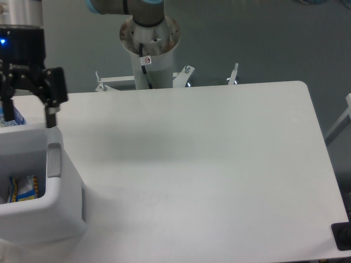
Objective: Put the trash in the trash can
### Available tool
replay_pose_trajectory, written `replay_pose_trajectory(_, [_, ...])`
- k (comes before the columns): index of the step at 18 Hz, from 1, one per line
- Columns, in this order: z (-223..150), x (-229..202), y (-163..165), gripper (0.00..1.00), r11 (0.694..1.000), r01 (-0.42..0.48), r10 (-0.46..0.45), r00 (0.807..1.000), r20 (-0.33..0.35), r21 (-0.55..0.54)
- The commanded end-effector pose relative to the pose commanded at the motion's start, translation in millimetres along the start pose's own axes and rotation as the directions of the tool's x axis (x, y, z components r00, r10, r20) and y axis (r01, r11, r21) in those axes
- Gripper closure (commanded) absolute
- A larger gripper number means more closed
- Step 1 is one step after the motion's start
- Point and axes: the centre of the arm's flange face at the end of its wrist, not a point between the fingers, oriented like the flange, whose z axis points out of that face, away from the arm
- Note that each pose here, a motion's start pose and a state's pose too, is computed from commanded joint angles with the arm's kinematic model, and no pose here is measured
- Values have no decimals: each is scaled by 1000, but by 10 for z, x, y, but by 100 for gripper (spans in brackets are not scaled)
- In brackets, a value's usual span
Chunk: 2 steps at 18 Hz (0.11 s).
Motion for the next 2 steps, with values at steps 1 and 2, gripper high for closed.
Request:
replay_pose_trajectory(1, [-5,-14,14,0,1000,-3,3,1000,2,-20])
replay_pose_trajectory(2, [-15,-37,23,0,999,-3,4,1000,5,-37])
